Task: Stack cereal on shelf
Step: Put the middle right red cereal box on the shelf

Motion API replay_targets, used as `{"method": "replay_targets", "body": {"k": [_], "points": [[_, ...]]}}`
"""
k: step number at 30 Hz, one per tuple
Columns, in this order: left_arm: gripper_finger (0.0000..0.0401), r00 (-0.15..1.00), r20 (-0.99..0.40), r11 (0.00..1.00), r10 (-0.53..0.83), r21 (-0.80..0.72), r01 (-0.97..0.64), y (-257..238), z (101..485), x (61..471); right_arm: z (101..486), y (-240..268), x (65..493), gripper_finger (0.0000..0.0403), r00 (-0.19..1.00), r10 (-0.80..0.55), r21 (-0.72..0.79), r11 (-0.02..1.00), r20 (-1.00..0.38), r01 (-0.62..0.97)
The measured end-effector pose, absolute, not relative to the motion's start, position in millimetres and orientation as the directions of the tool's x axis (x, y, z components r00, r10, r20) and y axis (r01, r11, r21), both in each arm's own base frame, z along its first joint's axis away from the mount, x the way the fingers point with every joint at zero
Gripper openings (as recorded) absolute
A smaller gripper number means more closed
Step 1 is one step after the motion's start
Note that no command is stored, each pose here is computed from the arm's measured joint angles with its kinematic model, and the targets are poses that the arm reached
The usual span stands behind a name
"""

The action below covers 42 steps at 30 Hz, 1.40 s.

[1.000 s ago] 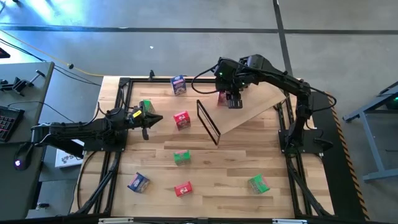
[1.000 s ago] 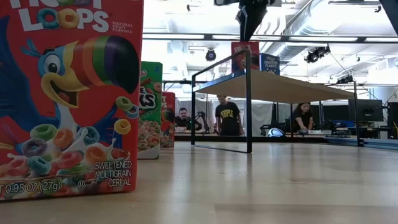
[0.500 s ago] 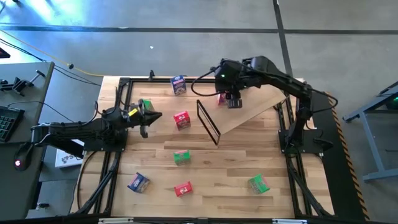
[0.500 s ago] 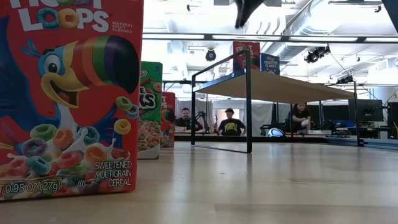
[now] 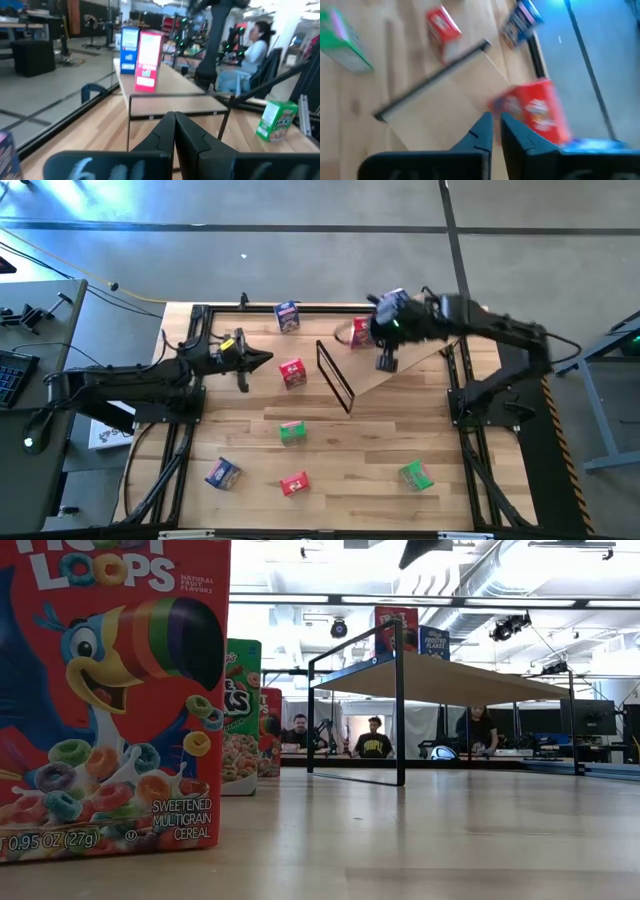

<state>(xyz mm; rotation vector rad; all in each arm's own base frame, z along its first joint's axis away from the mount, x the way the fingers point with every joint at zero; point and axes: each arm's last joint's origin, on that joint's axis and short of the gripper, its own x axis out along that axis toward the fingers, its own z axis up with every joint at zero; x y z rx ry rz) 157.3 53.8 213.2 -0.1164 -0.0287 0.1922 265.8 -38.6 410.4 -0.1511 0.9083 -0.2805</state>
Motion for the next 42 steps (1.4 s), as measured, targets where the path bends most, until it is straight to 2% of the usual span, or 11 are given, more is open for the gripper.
{"method": "replay_targets", "body": {"k": [6,10,13,15,20,31,38,42], "points": [[0.0,0.98,0.017,0.967,0.199,-0.168,-0.194,68.0,208.4,165.4,331.8,-21.2,254.9,0.0005,0.774,-0.322,-0.153,0.946,-0.546,0.286],[0.0,0.977,-0.02,0.961,0.211,-0.18,-0.211,75.5,208.5,176.0,274.2,-21.2,256.4,0.0001,0.811,-0.34,-0.097,0.937,-0.476,0.336],[0.0,0.977,-0.043,0.961,0.211,-0.176,-0.215,79.9,209.6,185.2,251.6,-28.7,254.3,0.0001,0.835,-0.375,-0.048,0.919,-0.402,0.39],[0.0,0.976,-0.047,0.961,0.211,-0.173,-0.216,82.7,211.7,191.4,239.4,-34.2,250.1,0.0001,0.819,-0.402,-0.04,0.905,-0.41,0.424],[0.0,0.976,-0.058,0.962,0.211,-0.167,-0.218,88.4,215.5,203.4,230.8,-47.8,243.3,0.0,0.756,-0.472,-0.045,0.859,-0.454,0.51],[0.0,0.974,-0.086,0.966,0.209,-0.136,-0.219,103.4,222.6,235.3,229.1,-70.1,236.6,0.0,0.691,-0.545,-0.071,0.806,-0.475,0.587],[0.0,0.989,-0.084,0.983,0.124,-0.129,-0.134,118.1,231.1,268.8,229.8,-75.6,235.0,0.0,0.679,-0.563,-0.073,0.792,-0.471,0.606],[0.0,0.994,-0.086,0.987,0.075,-0.133,-0.086,125.3,232.7,290.1,237.9,-73.5,230.8,0.0,0.71,-0.544,-0.058,0.81,-0.447,0.584]]}}
